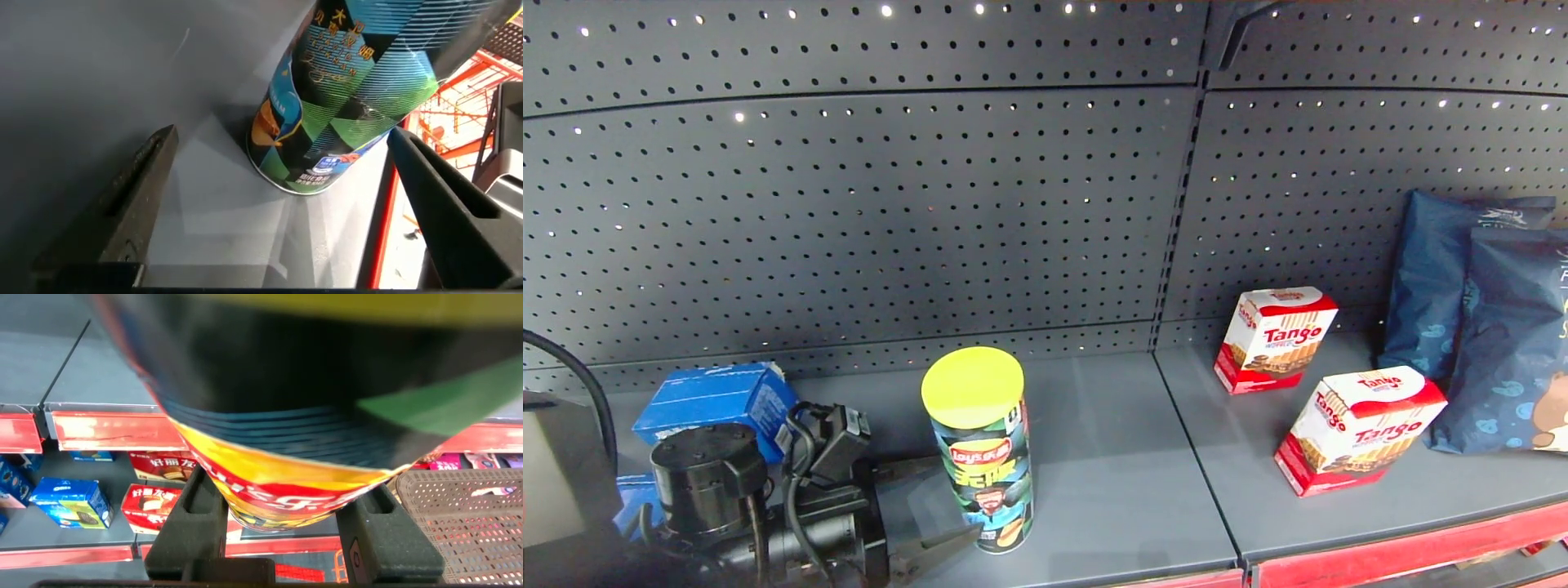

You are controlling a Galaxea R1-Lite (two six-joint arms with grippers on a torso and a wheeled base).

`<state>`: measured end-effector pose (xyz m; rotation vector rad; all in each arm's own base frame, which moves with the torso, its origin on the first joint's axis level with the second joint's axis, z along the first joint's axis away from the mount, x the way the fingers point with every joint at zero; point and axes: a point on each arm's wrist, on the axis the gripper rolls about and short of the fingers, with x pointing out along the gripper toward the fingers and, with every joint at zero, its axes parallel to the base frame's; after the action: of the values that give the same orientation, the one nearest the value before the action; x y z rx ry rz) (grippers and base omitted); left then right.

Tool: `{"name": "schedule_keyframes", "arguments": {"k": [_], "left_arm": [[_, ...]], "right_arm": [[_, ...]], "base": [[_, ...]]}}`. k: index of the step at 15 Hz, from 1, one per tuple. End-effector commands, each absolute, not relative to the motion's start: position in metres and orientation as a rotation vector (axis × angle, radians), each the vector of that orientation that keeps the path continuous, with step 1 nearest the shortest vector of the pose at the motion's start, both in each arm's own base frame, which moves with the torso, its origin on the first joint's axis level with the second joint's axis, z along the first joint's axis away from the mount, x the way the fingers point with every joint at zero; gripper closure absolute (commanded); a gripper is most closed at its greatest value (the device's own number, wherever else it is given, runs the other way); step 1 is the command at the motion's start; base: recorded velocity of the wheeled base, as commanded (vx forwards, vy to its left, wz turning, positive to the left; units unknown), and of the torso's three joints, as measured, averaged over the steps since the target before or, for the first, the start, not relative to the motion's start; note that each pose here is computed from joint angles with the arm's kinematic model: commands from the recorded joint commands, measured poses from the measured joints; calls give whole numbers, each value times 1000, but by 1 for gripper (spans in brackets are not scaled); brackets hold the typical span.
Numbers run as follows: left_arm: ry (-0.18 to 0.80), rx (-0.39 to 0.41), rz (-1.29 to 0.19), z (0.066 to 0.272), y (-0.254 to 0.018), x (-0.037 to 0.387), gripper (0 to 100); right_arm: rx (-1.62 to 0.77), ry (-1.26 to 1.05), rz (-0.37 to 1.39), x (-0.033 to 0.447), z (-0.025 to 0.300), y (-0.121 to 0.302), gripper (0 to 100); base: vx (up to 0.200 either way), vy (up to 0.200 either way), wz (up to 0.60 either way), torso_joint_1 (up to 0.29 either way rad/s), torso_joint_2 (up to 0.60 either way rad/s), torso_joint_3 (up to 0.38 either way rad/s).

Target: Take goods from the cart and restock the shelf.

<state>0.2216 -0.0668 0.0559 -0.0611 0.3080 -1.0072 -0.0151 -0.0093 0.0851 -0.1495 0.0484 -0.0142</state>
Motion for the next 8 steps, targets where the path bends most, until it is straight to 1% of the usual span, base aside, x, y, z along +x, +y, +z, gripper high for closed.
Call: {"name": "schedule_keyframes", "arguments": {"k": [1, 4, 8], "left_arm": [[300, -57, -1020, 57, -68, 220, 0], [233, -38, -1016, 74, -64, 210, 0], [141, -17, -961, 96, -48, 193, 0]], "right_arm": [[-150, 49, -14, -15, 85, -9, 100], [-148, 49, -14, -15, 85, -9, 100], [-148, 49, -14, -15, 85, -9, 100]], "base": [[0, 0, 0, 0, 0, 0], [0, 0, 0, 0, 0, 0], [0, 0, 0, 0, 0, 0]]}}
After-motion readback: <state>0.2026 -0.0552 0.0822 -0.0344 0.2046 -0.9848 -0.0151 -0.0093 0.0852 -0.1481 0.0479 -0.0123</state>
